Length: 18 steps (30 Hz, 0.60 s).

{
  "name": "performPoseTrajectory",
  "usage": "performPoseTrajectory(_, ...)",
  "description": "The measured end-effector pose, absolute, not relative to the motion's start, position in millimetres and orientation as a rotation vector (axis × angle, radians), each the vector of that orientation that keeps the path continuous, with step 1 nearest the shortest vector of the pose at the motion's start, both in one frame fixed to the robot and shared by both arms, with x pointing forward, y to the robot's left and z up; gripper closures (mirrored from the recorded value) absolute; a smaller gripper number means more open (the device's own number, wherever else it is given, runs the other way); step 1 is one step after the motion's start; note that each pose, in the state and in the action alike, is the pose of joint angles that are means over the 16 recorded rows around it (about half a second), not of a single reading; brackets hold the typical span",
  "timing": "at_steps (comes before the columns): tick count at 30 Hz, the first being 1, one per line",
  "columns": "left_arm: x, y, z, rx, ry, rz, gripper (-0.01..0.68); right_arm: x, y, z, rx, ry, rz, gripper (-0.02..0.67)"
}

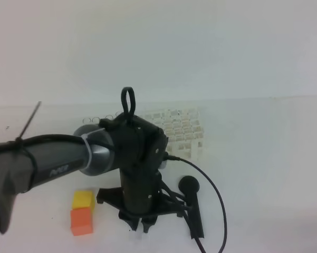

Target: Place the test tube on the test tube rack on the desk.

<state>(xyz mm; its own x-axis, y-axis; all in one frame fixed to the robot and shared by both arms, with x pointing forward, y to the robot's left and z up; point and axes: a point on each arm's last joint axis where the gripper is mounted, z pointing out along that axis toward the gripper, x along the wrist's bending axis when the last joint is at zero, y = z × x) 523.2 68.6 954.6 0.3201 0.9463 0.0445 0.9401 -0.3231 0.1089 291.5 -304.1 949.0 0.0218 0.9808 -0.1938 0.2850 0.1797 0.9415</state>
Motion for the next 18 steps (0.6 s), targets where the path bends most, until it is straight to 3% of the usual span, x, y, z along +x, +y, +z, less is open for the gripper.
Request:
performPoseTrajectory(9,516.4,76.4,1020.1,2.497,1.403,0.293,0.673,291.5,-304.1,949.0,1.289,1.460,0.882,0.650)
performPoseTrajectory(18,500.7,86.3,1080.1,2.331,1.047,0.453,0.673,291.5,-304.1,949.0,1.289,1.460,0.882,0.650)
